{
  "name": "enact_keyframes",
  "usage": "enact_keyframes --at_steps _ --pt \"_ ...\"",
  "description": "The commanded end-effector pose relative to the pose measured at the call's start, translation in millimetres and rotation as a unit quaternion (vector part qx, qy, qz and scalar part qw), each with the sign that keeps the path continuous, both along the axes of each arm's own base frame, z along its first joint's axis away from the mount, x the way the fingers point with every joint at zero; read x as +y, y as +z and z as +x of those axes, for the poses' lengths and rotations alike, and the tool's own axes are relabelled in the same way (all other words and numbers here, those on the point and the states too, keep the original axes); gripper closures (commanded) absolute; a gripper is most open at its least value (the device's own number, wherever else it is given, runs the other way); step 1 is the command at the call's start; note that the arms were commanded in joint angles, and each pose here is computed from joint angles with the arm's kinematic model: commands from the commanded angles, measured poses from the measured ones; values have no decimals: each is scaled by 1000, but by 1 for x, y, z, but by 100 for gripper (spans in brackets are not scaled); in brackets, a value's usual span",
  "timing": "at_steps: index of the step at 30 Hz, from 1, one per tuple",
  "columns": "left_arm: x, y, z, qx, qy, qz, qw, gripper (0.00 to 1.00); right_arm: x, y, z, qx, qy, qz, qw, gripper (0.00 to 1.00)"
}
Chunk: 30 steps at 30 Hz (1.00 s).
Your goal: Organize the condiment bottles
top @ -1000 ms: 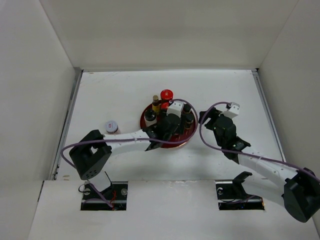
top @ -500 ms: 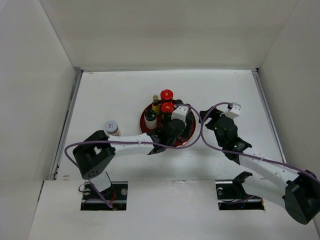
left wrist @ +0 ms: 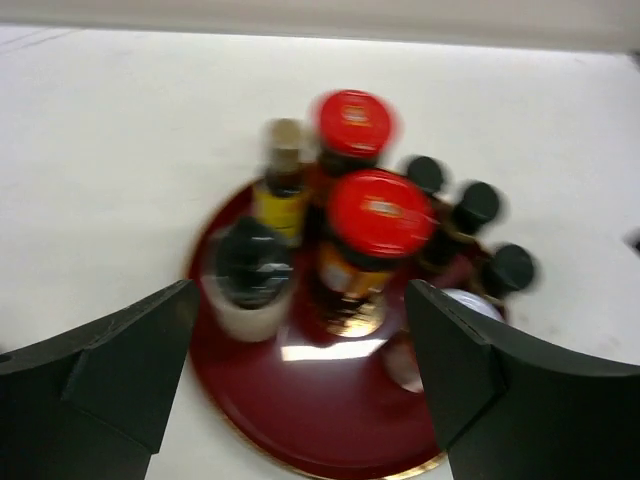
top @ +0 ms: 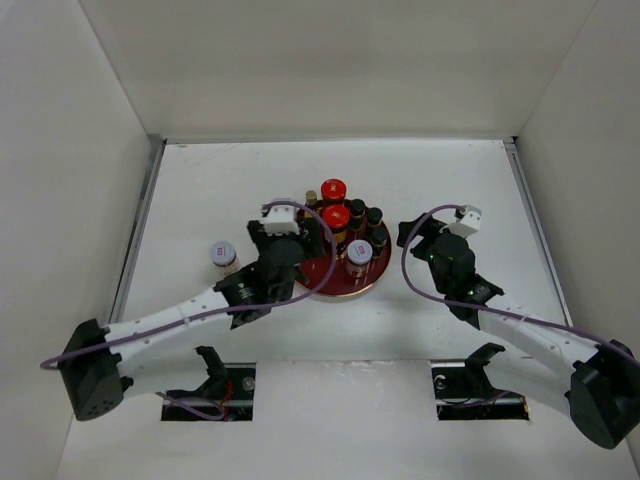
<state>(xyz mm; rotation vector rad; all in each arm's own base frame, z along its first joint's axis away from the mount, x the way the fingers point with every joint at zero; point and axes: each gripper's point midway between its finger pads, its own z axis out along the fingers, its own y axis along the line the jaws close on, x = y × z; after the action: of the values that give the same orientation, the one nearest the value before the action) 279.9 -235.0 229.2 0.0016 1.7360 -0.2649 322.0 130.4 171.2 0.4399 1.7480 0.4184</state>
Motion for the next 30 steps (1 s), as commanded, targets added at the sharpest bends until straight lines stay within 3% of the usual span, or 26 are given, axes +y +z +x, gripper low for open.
enact_keyframes --at_steps 1,6,13,19,28,30 --pt "75 -10 4 21 115 -8 993 15 3 9 2 -13 5 15 1000 16" --pt "150 -34 8 77 211 -10 974 13 7 8 3 -12 13 19 1000 15" --pt "194 -84 11 137 272 -21 952 15 8 7 3 -10 15 17 1000 13" --pt "215 -106 8 146 311 -33 939 18 10 8 5 -13 20 16 1000 13" --pt "222 -123 28 150 319 -41 935 24 17 8 5 -13 29 16 999 12" --pt "220 -122 34 146 315 -48 936 31 21 9 4 -15 38 18 999 12"
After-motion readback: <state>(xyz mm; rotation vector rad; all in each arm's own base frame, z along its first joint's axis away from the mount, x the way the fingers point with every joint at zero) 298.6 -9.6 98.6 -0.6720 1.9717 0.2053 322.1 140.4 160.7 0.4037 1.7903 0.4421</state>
